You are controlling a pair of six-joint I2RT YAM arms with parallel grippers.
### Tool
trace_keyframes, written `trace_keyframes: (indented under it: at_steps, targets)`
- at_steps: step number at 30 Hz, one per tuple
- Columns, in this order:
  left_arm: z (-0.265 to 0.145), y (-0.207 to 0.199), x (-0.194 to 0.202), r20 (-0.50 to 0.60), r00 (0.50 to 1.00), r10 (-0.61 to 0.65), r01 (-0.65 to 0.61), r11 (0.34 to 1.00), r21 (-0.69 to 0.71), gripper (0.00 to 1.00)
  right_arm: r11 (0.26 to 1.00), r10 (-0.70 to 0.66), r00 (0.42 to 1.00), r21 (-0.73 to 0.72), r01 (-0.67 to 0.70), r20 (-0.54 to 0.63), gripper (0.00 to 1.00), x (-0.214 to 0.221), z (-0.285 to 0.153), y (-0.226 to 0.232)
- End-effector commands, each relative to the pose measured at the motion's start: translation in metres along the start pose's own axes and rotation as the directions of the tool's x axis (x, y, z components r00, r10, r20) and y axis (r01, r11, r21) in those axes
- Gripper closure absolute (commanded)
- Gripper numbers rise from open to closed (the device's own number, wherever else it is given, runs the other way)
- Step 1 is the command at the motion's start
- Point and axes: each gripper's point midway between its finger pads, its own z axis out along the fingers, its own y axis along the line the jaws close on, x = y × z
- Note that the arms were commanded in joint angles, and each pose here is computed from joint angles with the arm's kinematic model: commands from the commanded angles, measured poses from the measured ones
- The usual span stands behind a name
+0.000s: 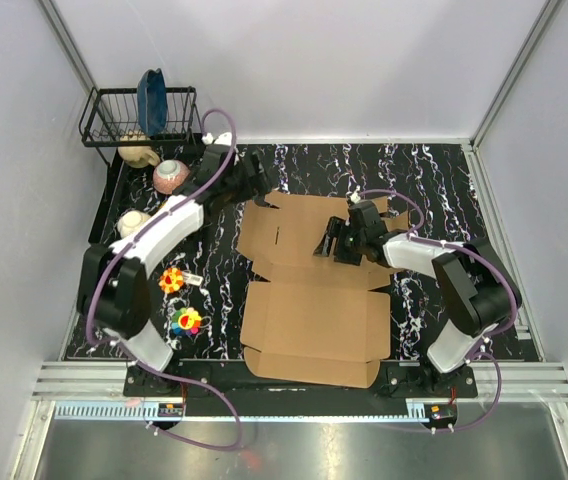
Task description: Fold the paper box
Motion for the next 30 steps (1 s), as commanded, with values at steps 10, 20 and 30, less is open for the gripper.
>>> trace_keyframes:
  at_steps: [10,20,30]
  targets:
    - [0.102,-0.016,-0.042,-0.016,1.0,0.015,-0.016,0.999,-0.03,0.23,0.997,0.062,0.997,-0.032,-0.063,-0.042,0.29,0.026,0.019,-0.005]
    - [0.143,0.04,-0.022,-0.102,0.995,0.004,-0.028,0.97,-0.242,0.3,0.996,0.065,0.996,-0.057,-0.068,-0.054,0.28,0.028,0.019,-0.001]
    - [0.15,0.059,-0.007,-0.144,0.99,-0.007,-0.031,0.964,-0.263,0.4,0.996,0.062,0.996,-0.054,-0.066,-0.06,0.28,0.028,0.021,-0.002]
